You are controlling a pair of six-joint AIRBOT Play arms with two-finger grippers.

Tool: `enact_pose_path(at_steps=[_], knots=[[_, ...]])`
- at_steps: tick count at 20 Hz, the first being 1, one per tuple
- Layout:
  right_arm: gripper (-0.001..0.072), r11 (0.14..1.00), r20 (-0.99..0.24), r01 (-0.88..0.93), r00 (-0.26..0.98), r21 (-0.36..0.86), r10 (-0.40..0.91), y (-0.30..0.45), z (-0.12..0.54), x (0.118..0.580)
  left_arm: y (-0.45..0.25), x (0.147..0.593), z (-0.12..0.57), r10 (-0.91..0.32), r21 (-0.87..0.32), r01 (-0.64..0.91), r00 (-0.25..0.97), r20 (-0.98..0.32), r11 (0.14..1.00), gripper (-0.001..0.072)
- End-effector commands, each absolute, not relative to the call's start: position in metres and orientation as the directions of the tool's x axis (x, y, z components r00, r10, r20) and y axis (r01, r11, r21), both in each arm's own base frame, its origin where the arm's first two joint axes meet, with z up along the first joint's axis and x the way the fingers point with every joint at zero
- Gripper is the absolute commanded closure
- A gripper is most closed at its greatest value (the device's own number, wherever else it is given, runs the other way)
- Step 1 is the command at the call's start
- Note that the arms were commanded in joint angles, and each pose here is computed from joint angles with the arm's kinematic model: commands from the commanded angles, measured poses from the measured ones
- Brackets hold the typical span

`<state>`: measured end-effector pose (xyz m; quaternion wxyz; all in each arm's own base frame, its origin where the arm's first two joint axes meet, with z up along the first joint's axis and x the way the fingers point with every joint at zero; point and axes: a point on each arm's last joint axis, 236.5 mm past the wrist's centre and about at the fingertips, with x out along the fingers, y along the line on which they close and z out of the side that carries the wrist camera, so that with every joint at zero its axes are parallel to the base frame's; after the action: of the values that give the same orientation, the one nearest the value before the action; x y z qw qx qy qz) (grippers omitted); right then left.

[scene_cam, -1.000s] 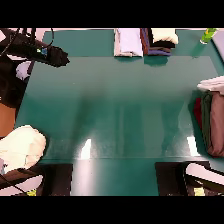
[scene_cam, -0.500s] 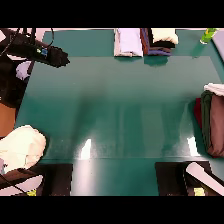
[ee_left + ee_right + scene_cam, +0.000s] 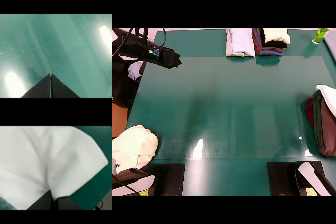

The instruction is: Fold the shirts.

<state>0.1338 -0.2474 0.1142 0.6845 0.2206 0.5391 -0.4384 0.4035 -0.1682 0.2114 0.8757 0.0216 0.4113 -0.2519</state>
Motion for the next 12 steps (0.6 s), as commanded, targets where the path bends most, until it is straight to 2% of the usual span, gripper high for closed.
enact_pose_path(at_steps=[1,5,6,7,8,10,12], knots=[[0.0691,0.512,-0.934,0.818,-0.08,-0.261,-0.348,-0.248,0.078,0.107,-0.168,0.402,0.21,-0.423,-0.171,0.459,0.528,-0.737,0.872,0.0686],[0.068,0.514,-0.924,0.794,-0.148,-0.323,-0.352,-0.252,0.058,0.093,-0.168,0.402,0.21,-0.423,-0.171,0.459,0.528,-0.737,0.872,0.0686],[0.053,0.513,-0.921,0.794,-0.147,-0.327,-0.36,-0.254,0.059,0.093,-0.168,0.402,0.21,-0.423,-0.172,0.459,0.528,-0.737,0.872,0.0686],[0.0279,0.508,-0.915,0.798,-0.13,-0.325,-0.381,-0.259,0.061,0.096,-0.168,0.402,0.21,-0.424,-0.172,0.459,0.528,-0.736,0.871,0.0686],[0.0095,0.499,-0.911,0.806,-0.115,-0.318,-0.395,-0.263,0.068,0.098,-0.169,0.402,0.21,-0.426,-0.174,0.461,0.527,-0.736,0.87,0.0686],[0.0088,0.505,-0.9,0.821,-0.024,-0.266,-0.435,-0.268,0.094,0.12,-0.169,0.402,0.21,-0.427,-0.176,0.461,0.527,-0.735,0.87,0.0686],[0.0089,0.579,-0.872,0.8,0.165,-0.155,-0.461,-0.26,0.131,0.172,-0.171,0.401,0.211,-0.433,-0.181,0.463,0.525,-0.733,0.868,0.0686]])
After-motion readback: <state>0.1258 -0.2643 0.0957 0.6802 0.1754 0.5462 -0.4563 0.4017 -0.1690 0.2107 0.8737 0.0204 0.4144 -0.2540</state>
